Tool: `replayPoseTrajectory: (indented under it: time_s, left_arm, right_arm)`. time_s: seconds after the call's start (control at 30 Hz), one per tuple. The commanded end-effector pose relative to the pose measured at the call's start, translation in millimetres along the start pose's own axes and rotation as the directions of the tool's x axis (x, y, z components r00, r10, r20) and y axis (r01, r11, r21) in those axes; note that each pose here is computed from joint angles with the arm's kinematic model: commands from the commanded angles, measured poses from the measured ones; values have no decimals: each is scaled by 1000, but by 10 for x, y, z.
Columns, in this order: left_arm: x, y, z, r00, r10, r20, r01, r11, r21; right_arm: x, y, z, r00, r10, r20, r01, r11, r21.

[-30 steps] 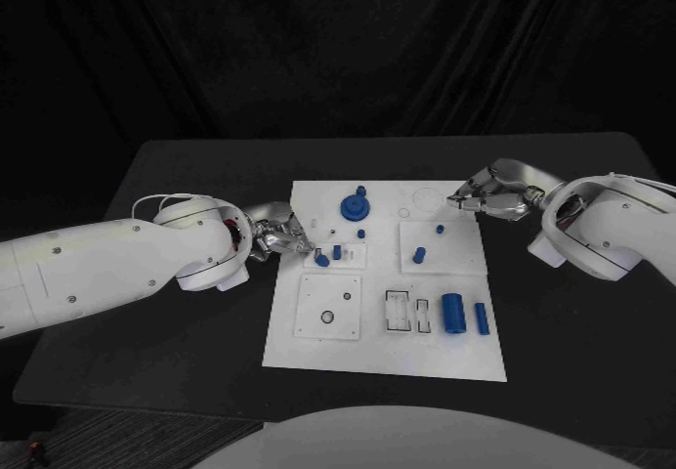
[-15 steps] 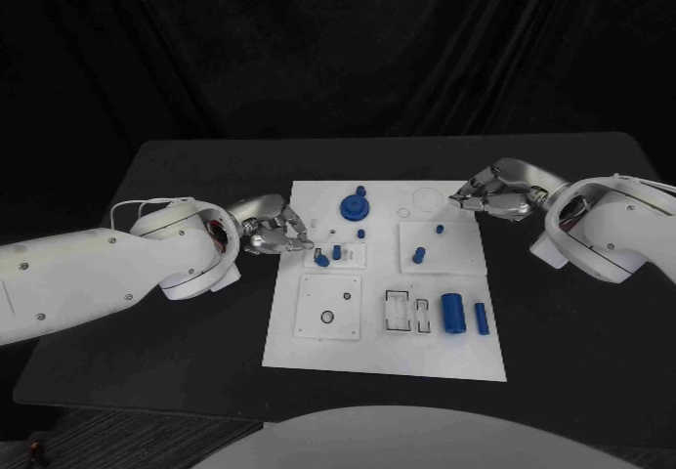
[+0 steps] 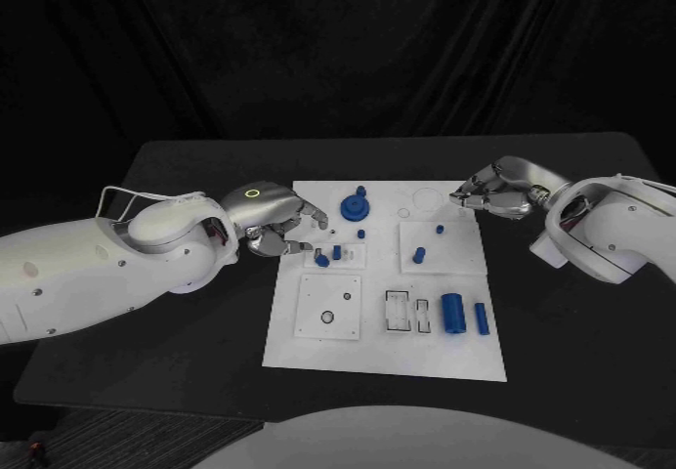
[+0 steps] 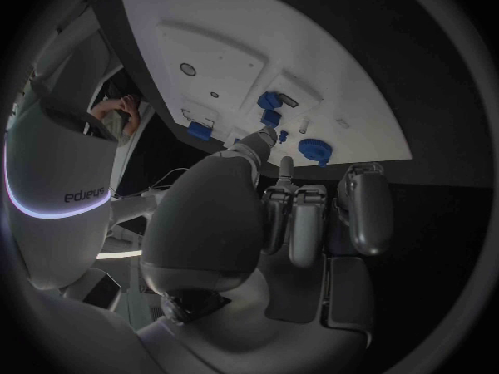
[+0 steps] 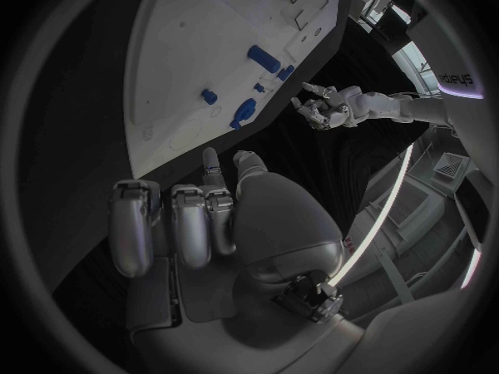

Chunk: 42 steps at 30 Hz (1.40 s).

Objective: Assemble the parts on the task board

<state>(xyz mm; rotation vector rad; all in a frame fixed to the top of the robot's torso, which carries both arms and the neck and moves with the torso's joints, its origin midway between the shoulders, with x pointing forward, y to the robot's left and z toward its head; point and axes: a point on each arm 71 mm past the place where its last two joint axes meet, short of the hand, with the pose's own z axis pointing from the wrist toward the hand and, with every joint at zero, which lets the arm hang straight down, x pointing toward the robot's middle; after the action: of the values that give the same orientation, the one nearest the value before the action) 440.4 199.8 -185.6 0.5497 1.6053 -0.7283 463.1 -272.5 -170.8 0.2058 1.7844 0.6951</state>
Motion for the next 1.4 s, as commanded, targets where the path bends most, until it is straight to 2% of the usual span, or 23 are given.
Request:
replayPoseTrajectory:
  time_s: [0.03, 0.3, 0.73, 1.4]
  left_arm:
    - [68, -72, 6, 991, 131, -33, -126, 985, 120]
    - [160, -49, 40, 988, 138, -70, -130, 986, 104]
    - [275, -74, 84, 989, 126, -78, -119, 989, 88]
    - [361, -112, 148, 988, 117, -100, -109, 991, 76]
  right_arm:
    - [-1, 0, -1, 1000, 2, 14, -2, 1000, 0]
    - [6, 3, 6, 1000, 1, 9, -1, 1000, 0]
    - [4, -10, 8, 1000, 0, 8, 0, 1000, 3]
    - [16, -22, 12, 1000, 0, 1, 0, 1000, 7]
